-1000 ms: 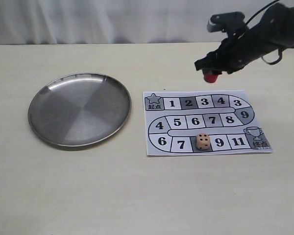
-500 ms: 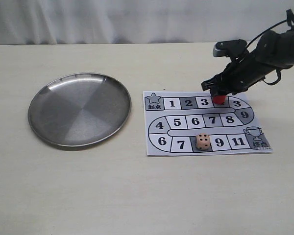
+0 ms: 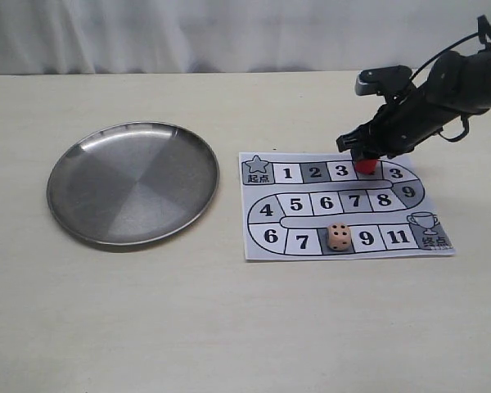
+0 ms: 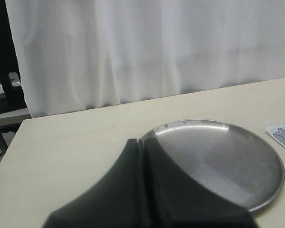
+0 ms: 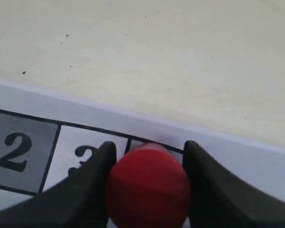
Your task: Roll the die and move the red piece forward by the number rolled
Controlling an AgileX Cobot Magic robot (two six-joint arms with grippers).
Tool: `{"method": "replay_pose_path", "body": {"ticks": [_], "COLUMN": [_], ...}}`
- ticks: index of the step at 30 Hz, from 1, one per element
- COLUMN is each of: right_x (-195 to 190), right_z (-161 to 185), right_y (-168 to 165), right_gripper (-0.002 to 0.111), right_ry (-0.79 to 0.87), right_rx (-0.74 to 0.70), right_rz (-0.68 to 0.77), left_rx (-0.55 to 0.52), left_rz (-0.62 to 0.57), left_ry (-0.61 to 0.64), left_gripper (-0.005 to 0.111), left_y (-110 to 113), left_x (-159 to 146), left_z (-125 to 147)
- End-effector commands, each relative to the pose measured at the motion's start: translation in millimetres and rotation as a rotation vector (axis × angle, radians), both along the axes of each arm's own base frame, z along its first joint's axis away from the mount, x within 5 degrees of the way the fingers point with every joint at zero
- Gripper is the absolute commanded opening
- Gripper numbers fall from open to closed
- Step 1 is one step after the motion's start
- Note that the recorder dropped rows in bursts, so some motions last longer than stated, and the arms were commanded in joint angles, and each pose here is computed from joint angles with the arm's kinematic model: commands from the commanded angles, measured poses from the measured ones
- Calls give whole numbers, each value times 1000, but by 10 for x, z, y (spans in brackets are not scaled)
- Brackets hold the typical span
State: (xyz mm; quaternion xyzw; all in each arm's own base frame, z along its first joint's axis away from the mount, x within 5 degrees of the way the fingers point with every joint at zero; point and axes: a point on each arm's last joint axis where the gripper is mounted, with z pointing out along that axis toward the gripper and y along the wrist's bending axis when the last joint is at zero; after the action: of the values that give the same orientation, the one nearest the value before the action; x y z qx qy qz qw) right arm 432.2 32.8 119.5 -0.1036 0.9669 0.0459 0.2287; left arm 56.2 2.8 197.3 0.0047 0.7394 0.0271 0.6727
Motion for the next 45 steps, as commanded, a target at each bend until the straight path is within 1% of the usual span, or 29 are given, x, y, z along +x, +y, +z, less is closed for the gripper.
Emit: {"method": "replay_pose_path", "body": {"ticks": [1, 4, 12, 14, 16, 19, 20, 23, 24, 26, 28, 30, 33, 37, 38, 45], "right_x": [-65, -70, -72, -70, -70, -67, -60, -52, -42, -9, 18, 13, -44, -172, -213, -572], "right_z": [-13, -16, -16, -16, -16, -14, -11, 30, 73, 210, 439, 681, 986, 1262, 1314, 1537], "right_y": [-56, -76, -67, -67, -67, -67, -64, -55, -59, -56, -64, -63, -66, -71, -71, -99], "right_gripper": [4, 4, 4, 6, 12, 33, 43, 61, 66, 71, 69, 62, 40, 6, 4, 4], "right_ry": [58, 67, 69, 67, 67, 63, 57, 52, 40, 7, -48, -104, -179, -235, -249, -352], "right_rx": [-30, -45, -46, -46, -46, -45, -35, -14, -20, -17, -15, -16, -22, -16, -11, -10], "right_rz": [4, -17, -16, -16, -17, -19, -32, -55, -50, -49, -49, -40, -24, -26, -29, -46], "left_rx": [-1, -1, -1, -1, -1, -1, -1, -1, -1, -1, -1, -1, -1, -1, -1, -1], "left_rz": [-10, -10, -10, -10, -10, -10, -10, -10, -10, -10, -10, -10, -10, -10, -10, -10], "left_ry": [-9, -9, -9, -9, -9, -9, -9, -9, -9, -9, -9, -9, -9, -9, -9, -9], "left_gripper": [0, 0, 0, 0, 0, 0, 0, 0, 0, 0, 0, 0, 0, 0, 0, 0], "left_y": [-6, -6, -6, -6, -6, -6, -6, -6, -6, -6, -6, -6, -6, -6, -6, -6], "left_x": [0, 0, 0, 0, 0, 0, 0, 0, 0, 0, 0, 0, 0, 0, 0, 0], "left_z": [3, 3, 3, 3, 3, 3, 3, 3, 3, 3, 3, 3, 3, 3, 3, 3]}}
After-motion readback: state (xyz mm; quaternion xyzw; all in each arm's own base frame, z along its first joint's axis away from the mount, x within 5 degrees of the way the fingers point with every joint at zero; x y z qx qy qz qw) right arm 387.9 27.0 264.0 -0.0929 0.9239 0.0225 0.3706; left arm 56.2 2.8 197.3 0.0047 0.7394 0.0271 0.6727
